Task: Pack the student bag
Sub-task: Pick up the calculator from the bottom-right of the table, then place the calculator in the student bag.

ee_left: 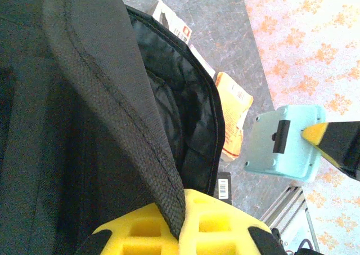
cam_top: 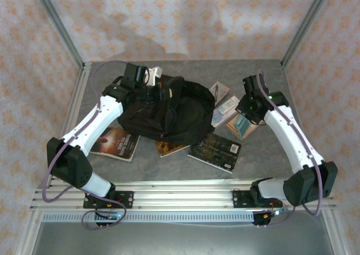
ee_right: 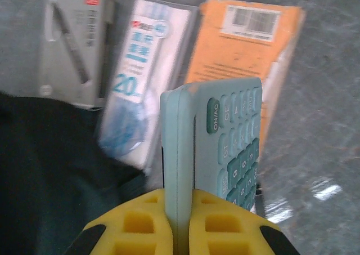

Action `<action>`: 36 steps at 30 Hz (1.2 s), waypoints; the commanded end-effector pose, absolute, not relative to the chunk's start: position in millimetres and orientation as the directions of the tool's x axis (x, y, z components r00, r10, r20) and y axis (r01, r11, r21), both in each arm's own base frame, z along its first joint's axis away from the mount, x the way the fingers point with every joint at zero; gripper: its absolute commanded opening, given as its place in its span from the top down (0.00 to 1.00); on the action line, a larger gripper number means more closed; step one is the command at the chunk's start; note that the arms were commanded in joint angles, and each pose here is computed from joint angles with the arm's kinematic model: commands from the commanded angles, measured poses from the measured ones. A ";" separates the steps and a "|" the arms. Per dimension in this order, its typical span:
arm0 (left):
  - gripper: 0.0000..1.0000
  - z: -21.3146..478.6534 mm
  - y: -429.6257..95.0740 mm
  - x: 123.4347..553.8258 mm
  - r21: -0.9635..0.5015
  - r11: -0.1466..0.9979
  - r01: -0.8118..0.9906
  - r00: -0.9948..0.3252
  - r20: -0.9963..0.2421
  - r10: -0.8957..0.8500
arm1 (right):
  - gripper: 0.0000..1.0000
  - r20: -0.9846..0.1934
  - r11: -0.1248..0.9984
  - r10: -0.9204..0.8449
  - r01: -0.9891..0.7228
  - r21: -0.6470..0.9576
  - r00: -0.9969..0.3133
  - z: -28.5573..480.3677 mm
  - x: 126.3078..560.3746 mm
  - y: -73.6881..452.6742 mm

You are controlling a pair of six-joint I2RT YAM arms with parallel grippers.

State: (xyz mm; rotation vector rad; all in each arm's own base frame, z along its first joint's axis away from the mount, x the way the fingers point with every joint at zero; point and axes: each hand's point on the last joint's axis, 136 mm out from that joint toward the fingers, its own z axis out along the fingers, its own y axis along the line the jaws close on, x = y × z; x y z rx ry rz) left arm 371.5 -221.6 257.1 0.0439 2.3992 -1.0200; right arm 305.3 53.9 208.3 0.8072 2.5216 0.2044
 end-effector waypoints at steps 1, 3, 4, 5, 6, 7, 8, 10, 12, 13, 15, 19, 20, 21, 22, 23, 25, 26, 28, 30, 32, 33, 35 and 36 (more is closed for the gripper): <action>1.00 276.1 -219.8 370.1 -0.668 0.693 0.271 -0.836 -0.521 -0.174 | 1.00 -0.423 0.815 0.556 0.370 0.445 -0.716 242.0 319.1 82.9; 1.00 277.8 -220.0 370.4 -0.667 0.692 0.275 -0.835 -0.523 -0.173 | 1.00 -0.425 0.800 0.550 0.309 0.515 -0.719 252.6 324.5 96.1; 1.00 279.4 -220.0 370.3 -0.666 0.693 0.276 -0.834 -0.525 -0.172 | 1.00 -0.426 0.787 0.556 0.288 0.545 -0.714 257.7 326.7 100.7; 1.00 281.5 -219.8 370.2 -0.664 0.694 0.279 -0.832 -0.527 -0.171 | 1.00 -0.426 0.771 0.557 0.254 0.584 -0.713 264.3 329.8 108.0; 1.00 284.3 -219.9 370.0 -0.664 0.693 0.282 -0.831 -0.530 -0.169 | 1.00 -0.425 0.753 0.556 0.216 0.622 -0.714 271.3 332.9 116.0; 1.00 288.1 -219.9 369.9 -0.662 0.692 0.287 -0.828 -0.534 -0.168 | 1.00 -0.428 0.734 0.556 0.180 0.655 -0.713 279.9 336.0 123.0; 1.00 292.6 -219.6 369.6 -0.660 0.693 0.292 -0.825 -0.540 -0.167 | 1.00 -0.432 0.721 0.556 0.154 0.675 -0.710 287.4 338.8 127.9; 1.00 299.8 -218.9 369.7 -0.656 0.694 0.297 -0.818 -0.549 -0.169 | 1.00 -0.443 0.690 0.555 0.093 0.717 -0.704 303.3 345.0 137.6; 1.00 303.1 -219.0 370.2 -0.658 0.692 0.297 -0.817 -0.550 -0.173 | 1.00 -0.453 0.673 0.559 0.061 0.737 -0.694 315.3 350.3 142.1; 1.00 303.7 -219.3 370.3 -0.660 0.691 0.296 -0.817 -0.549 -0.174 | 1.00 -0.456 0.671 0.560 0.056 0.740 -0.692 318.1 352.9 142.9; 1.00 301.7 -219.4 370.0 -0.661 0.691 0.293 -0.820 -0.545 -0.173 | 1.00 -0.451 0.668 0.553 0.050 0.742 -0.701 318.5 356.0 146.4; 1.00 302.0 -219.1 369.3 -0.661 0.690 0.293 -0.820 -0.545 -0.174 | 1.00 -0.412 0.614 0.537 0.007 0.789 -0.736 318.8 362.0 163.5; 1.00 303.1 -219.3 369.4 -0.662 0.689 0.295 -0.819 -0.546 -0.175 | 1.00 -0.406 0.577 0.543 -0.024 0.816 -0.735 325.4 364.7 169.3; 1.00 305.0 -219.4 369.0 -0.663 0.688 0.296 -0.818 -0.548 -0.176 | 1.00 -0.397 0.542 0.550 -0.047 0.839 -0.734 331.9 366.2 174.8; 1.00 306.5 -219.8 369.3 -0.665 0.685 0.297 -0.818 -0.547 -0.177 | 1.00 -0.389 0.505 0.560 -0.071 0.860 -0.732 339.1 368.7 179.6; 1.00 309.5 -220.1 369.5 -0.669 0.681 0.298 -0.817 -0.548 -0.181 | 1.00 -0.390 0.481 0.564 -0.095 0.872 -0.728 345.6 370.6 184.9; 1.00 317.5 -221.3 369.8 -0.676 0.672 0.304 -0.812 -0.553 -0.189 | 1.00 -0.392 0.459 0.569 -0.116 0.881 -0.723 348.9 374.3 194.3; 1.00 323.3 -221.4 369.9 -0.676 0.668 0.309 -0.806 -0.559 -0.193 | 1.00 -0.381 0.444 0.569 -0.117 0.888 -0.728 345.9 377.2 200.8; 1.00 334.2 -219.3 370.6 -0.668 0.675 0.314 -0.793 -0.575 -0.200 | 1.00 -0.354 0.407 0.566 -0.121 0.905 -0.745 338.9 382.8 216.0; 1.00 345.2 -217.3 370.5 -0.658 0.680 0.323 -0.780 -0.592 -0.202 | 1.00 -0.325 0.379 0.568 -0.110 0.919 -0.756 327.1 388.1 229.1; 1.00 354.8 -213.4 370.2 -0.641 0.695 0.326 -0.768 -0.608 -0.201 | 1.00 -0.311 0.376 0.571 -0.095 0.922 -0.760 312.4 391.3 238.6; 1.00 359.1 -211.5 370.2 -0.634 0.701 0.327 -0.761 -0.616 -0.202 | 1.00 -0.307 0.376 0.576 -0.088 0.922 -0.757 306.3 392.5 240.3; 1.00 368.7 -207.9 369.7 -0.627 0.705 0.332 -0.750 -0.629 -0.206 | 1.00 -0.294 0.365 0.589 -0.077 0.928 -0.753 292.7 393.7 243.9; 1.00 372.4 -207.2 369.3 -0.624 0.705 0.335 -0.745 -0.634 -0.207 | 1.00 -0.287 0.357 0.591 -0.075 0.931 -0.754 287.5 394.0 246.3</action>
